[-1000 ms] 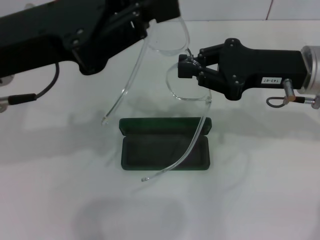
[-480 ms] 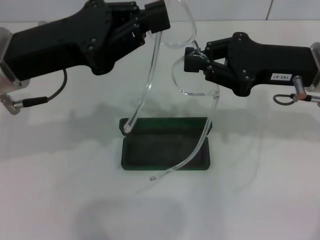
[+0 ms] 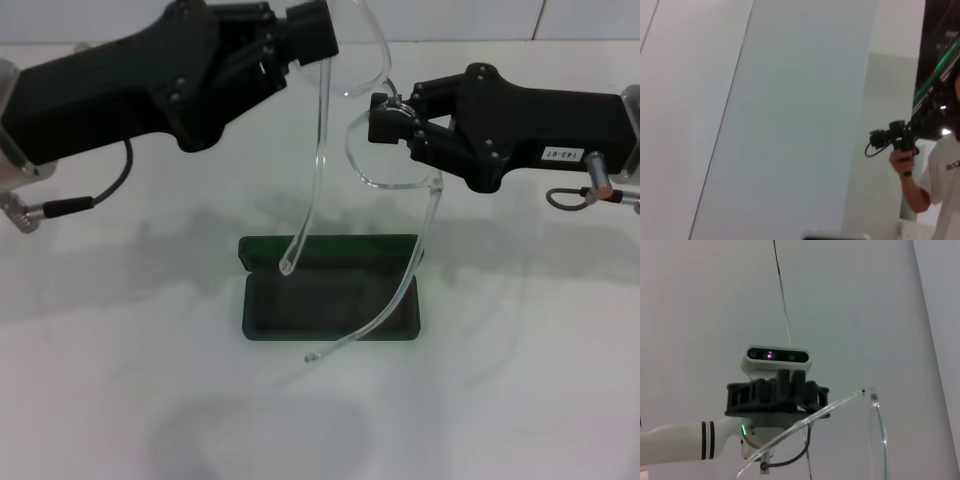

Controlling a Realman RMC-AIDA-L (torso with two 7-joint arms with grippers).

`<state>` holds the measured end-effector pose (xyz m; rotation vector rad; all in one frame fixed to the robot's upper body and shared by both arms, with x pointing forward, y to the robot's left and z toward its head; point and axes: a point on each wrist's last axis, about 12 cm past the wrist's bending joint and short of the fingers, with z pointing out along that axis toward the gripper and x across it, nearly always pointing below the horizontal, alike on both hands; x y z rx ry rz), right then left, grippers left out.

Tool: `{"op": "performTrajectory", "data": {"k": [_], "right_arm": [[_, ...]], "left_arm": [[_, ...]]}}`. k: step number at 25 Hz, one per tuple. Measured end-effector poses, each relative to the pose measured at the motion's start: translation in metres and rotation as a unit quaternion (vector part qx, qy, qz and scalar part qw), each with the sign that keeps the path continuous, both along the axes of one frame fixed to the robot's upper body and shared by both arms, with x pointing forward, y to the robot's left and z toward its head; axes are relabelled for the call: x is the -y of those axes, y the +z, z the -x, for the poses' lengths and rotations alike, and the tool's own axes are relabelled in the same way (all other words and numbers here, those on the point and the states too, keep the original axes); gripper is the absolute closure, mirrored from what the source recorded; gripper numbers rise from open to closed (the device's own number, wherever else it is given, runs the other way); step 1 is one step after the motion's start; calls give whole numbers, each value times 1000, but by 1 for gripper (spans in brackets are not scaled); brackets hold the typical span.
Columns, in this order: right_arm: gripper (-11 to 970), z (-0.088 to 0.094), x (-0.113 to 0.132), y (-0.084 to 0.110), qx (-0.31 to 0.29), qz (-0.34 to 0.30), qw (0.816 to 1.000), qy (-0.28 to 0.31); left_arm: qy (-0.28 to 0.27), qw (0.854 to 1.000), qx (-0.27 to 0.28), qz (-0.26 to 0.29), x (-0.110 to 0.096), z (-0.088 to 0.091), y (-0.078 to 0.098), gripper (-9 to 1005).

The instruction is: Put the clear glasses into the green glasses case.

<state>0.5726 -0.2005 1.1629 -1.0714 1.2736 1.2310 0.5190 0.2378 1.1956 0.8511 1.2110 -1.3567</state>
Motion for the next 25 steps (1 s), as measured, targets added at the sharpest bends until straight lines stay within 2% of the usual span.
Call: {"op": "performTrajectory", "data": {"k": [5,14,25], "right_arm": [[853,1,-1,1,8,-10,1000,1],[853,2,-2,6,15,-28,999,11],[854,1,-4,7,18,-28,999,8]], "left_arm": [[-7,1000,-2,4,3,0,0,943],[-5,1000,-12,9,5,-2,-12,944],[-3,1000,-7,14,5,-3,-13,944]]}}
